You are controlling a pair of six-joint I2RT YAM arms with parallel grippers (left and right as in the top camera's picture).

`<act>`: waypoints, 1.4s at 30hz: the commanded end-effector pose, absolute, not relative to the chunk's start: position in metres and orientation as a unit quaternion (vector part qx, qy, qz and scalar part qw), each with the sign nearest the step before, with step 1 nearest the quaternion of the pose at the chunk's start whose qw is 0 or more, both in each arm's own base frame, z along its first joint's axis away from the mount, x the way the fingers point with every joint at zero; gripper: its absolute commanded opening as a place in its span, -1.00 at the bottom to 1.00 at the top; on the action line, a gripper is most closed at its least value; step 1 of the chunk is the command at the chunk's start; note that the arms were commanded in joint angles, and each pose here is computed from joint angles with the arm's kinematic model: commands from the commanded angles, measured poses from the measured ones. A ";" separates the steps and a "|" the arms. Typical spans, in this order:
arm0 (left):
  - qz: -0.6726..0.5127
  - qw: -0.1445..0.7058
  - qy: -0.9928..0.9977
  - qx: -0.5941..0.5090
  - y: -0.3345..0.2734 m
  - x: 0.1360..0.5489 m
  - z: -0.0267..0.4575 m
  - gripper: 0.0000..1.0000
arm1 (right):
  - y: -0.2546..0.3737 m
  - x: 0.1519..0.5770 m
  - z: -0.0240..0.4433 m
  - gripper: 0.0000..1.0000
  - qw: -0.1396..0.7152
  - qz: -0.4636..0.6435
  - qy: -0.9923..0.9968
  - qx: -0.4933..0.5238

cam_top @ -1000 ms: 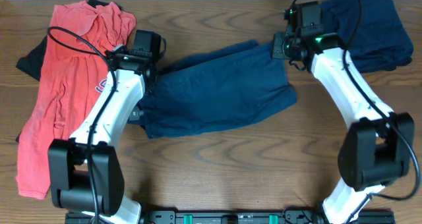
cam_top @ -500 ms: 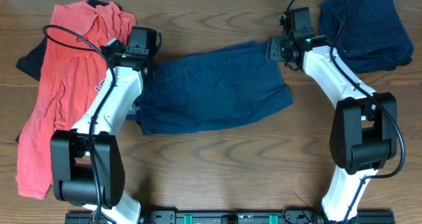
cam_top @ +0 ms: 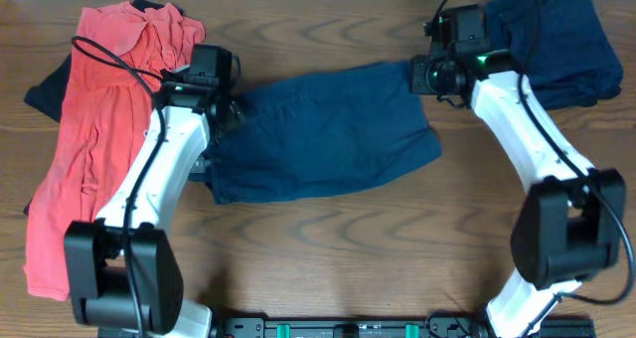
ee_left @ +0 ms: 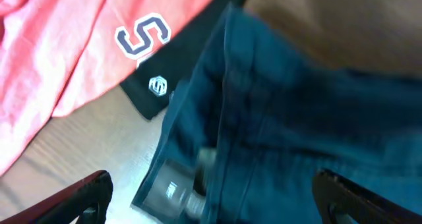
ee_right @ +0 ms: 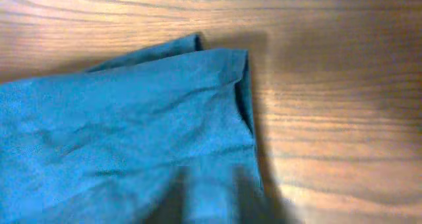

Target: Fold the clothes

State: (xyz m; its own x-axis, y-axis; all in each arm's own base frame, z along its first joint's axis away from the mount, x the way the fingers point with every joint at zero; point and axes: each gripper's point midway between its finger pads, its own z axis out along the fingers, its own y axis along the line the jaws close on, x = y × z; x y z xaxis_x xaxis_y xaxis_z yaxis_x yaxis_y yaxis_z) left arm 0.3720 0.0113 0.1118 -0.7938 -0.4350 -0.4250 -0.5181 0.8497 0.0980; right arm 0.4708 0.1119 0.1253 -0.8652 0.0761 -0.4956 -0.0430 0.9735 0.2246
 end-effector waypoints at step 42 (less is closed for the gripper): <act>-0.087 -0.010 0.982 -0.166 0.031 0.336 0.023 0.96 | 0.137 0.456 -0.009 -0.97 0.179 0.106 0.977 -0.053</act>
